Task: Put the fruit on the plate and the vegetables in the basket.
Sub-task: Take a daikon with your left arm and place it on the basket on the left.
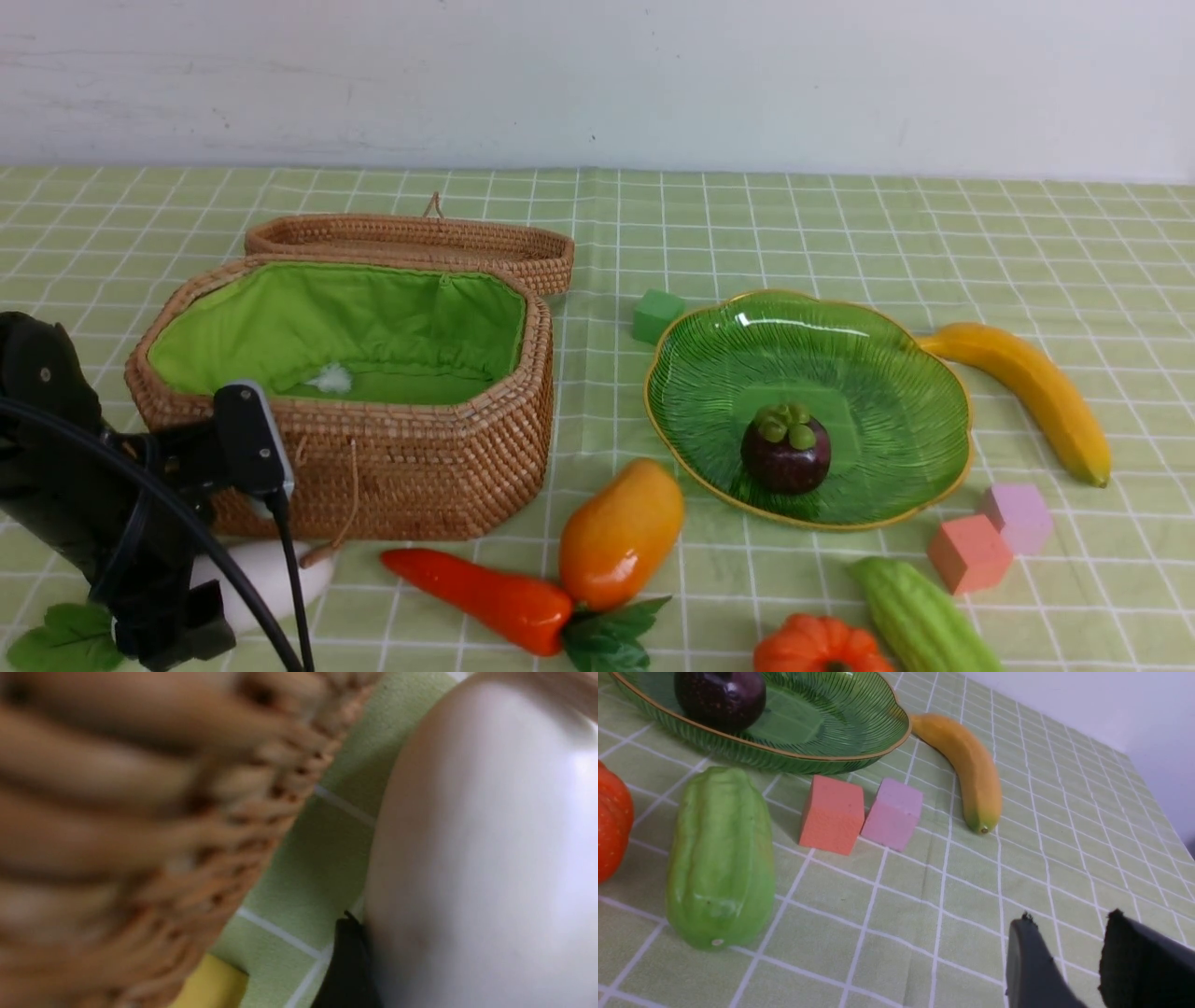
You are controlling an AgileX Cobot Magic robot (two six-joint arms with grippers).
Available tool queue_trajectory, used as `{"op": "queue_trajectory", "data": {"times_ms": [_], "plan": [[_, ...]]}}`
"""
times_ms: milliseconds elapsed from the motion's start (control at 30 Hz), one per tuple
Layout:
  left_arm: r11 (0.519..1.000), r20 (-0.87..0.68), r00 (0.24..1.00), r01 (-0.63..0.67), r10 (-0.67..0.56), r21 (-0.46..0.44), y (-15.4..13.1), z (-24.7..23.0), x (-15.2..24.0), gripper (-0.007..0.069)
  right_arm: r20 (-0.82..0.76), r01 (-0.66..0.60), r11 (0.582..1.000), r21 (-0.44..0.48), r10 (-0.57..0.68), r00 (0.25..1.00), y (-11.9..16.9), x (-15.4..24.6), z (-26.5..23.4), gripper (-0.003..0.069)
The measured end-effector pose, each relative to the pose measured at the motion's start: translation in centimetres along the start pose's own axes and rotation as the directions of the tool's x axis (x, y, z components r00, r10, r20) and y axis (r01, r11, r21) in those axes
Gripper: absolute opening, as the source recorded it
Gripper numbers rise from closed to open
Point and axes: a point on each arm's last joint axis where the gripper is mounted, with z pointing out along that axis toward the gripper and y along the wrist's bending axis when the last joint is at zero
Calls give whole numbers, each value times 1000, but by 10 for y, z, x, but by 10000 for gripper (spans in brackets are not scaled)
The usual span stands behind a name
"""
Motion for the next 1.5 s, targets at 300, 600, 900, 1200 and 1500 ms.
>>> {"op": "queue_trajectory", "data": {"times_ms": [300, 600, 900, 1200, 1500], "plan": [[998, -6, 999, 53, -53, 29, -8, -18, 2, 529, -11, 0, 1000, -1, 0, 1000, 0, 1, 0, 240], [999, 26, 999, 43, -44, 31, -28, -67, 5, 529, -12, 0, 1000, -2, 0, 1000, 0, 1, 0, 240], [999, 123, 991, 52, -51, -11, -48, -107, 7, 529, -12, 0, 1000, -2, 0, 1000, 0, 1, 0, 240], [1000, 144, 990, -2, 0, 9, -74, -124, -2, 529, -12, 0, 1000, -2, 0, 1000, 0, 1, 0, 240], [996, 112, 993, -43, 34, 72, -99, -122, -18, 529, -12, 0, 1000, -2, 0, 1000, 0, 1, 0, 240]]}}
